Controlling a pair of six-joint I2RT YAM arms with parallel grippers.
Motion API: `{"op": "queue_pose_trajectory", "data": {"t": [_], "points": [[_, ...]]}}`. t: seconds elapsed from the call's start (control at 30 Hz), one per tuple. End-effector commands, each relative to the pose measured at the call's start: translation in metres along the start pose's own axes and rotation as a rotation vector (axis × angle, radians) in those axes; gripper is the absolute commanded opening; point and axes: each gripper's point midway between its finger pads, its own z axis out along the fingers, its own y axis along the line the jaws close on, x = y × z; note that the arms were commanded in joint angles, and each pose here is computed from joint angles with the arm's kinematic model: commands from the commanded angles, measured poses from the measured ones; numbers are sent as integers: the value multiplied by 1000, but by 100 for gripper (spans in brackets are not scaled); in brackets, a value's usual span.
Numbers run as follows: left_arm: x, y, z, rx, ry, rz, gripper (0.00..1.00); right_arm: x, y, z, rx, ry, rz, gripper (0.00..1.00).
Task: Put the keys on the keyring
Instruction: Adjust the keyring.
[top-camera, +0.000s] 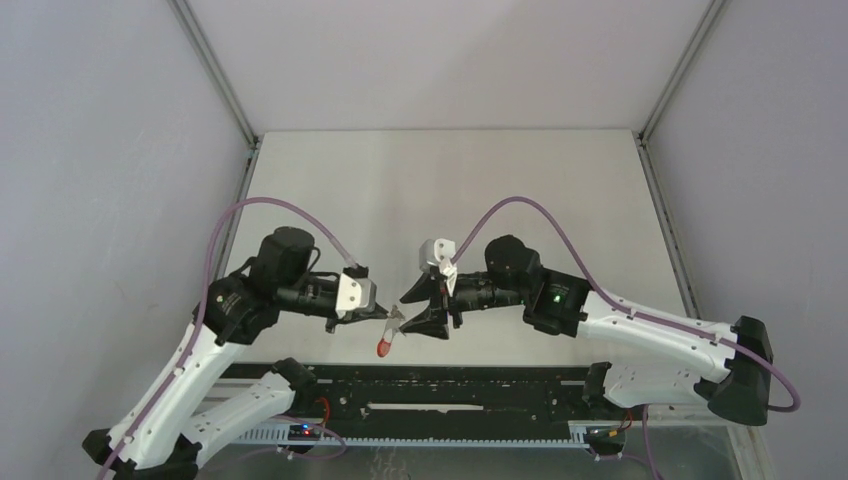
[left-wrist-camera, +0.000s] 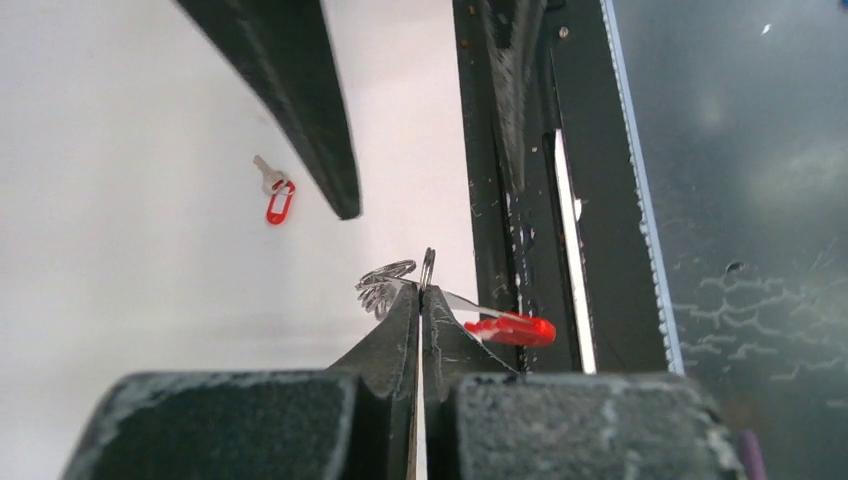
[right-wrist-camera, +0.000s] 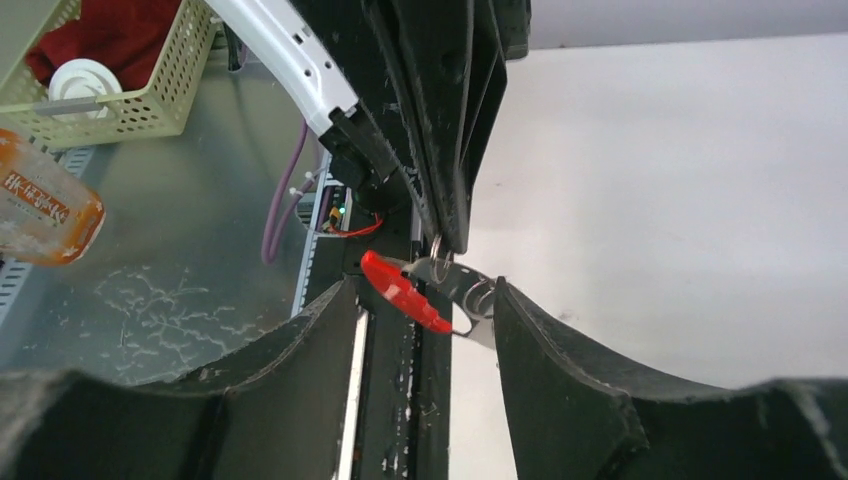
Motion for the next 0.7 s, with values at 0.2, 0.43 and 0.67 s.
{"op": "queue_pose_trajectory", "data": {"t": [0.2, 0.43, 0.67], "points": [[-14, 11, -15, -33, 141, 243, 0, -28, 2, -8, -44, 24, -108, 51], [-24, 14, -17, -46, 168, 279, 0, -31, -1, 6, -18, 3, -124, 46], [-30, 13, -17, -49, 174, 309, 0, -35, -10, 14, 12, -23, -128, 40]]}}
